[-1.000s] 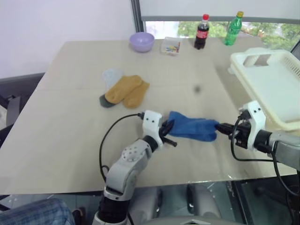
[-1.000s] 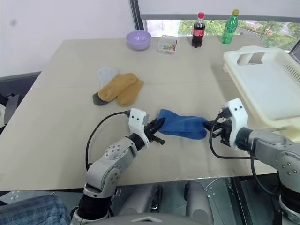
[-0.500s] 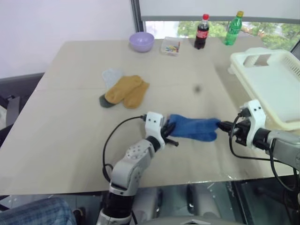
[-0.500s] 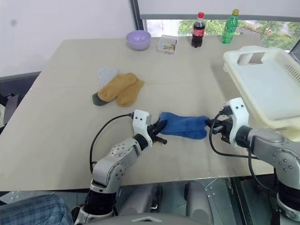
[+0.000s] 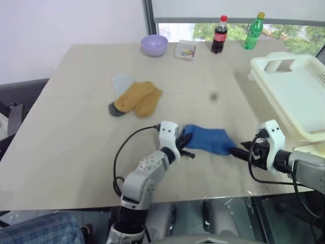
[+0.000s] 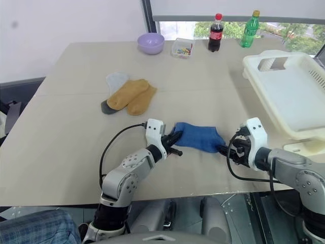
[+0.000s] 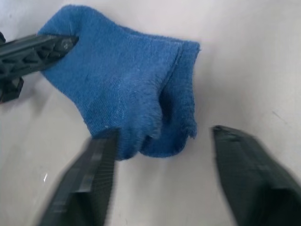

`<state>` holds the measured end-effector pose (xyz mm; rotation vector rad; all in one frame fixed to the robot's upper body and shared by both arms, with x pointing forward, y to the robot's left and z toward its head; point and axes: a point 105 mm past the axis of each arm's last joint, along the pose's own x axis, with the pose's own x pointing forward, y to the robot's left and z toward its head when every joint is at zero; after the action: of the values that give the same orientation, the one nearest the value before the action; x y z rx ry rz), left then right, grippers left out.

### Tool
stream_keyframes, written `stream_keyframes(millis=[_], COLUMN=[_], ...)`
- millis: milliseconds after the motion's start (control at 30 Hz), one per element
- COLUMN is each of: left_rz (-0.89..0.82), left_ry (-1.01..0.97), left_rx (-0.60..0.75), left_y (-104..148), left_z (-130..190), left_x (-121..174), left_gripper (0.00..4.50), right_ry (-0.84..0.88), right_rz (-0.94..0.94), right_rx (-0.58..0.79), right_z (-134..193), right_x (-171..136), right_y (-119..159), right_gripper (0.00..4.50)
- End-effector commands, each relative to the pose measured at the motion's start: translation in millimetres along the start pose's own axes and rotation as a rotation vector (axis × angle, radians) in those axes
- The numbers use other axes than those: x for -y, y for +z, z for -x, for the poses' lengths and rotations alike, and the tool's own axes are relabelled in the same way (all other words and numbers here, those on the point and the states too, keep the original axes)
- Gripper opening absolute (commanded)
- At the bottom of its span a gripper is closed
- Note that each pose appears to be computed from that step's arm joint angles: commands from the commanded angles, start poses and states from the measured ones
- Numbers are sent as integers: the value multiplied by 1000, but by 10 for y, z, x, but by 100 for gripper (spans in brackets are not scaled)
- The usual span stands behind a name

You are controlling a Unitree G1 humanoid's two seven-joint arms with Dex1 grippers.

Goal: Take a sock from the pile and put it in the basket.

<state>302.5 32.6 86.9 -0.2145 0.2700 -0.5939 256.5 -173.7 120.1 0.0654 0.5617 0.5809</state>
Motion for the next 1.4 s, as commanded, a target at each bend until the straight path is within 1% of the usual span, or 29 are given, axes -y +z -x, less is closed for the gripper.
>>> stream_keyframes(millis=[33,167,233,300,400,467,633,767,867,900,1033,1133,1267,1400], left_rz=[10,15,15,14,14,15,1,-5,2,3,-2,-2,-4,-1], left_ry=[-20,-20,-21,-22,-25,-25,-31,-33,-28,-28,-28,-29,-32,-48], left_rx=[3,3,2,1,-3,-4,-11,-13,-12,-11,-12,-13,-14,-11], left_y=[15,18,18,16,10,10,5,0,5,7,12,12,15,23], left_z=[-25,-30,-35,-38,-36,-34,-60,-70,-76,-77,-89,-92,-96,-102], left_x=[37,26,27,28,29,21,11,12,-10,-14,-17,-18,-21,-10], left_gripper=[0,0,0,0,0,0,0,0,0,0,0,0,0,0], right_ry=[17,48,67,63,152,224,352,411,441,449,476,464,442,415], right_rz=[130,255,356,450,503,532,579,613,629,632,642,640,644,655], right_rx=[144,239,256,270,429,469,408,364,332,326,324,301,250,154], right_z=[91,45,-81,-219,-299,-302,-391,-483,-547,-565,-652,-714,-779,-829], right_x=[-58,-152,-231,-247,-356,-383,-243,-175,-132,-128,-144,-106,-40,36], right_y=[305,482,511,492,518,453,281,261,225,216,224,199,125,-23], right_gripper=[377,377,377,377,377,377,377,377,297,261,261,261,261,261])
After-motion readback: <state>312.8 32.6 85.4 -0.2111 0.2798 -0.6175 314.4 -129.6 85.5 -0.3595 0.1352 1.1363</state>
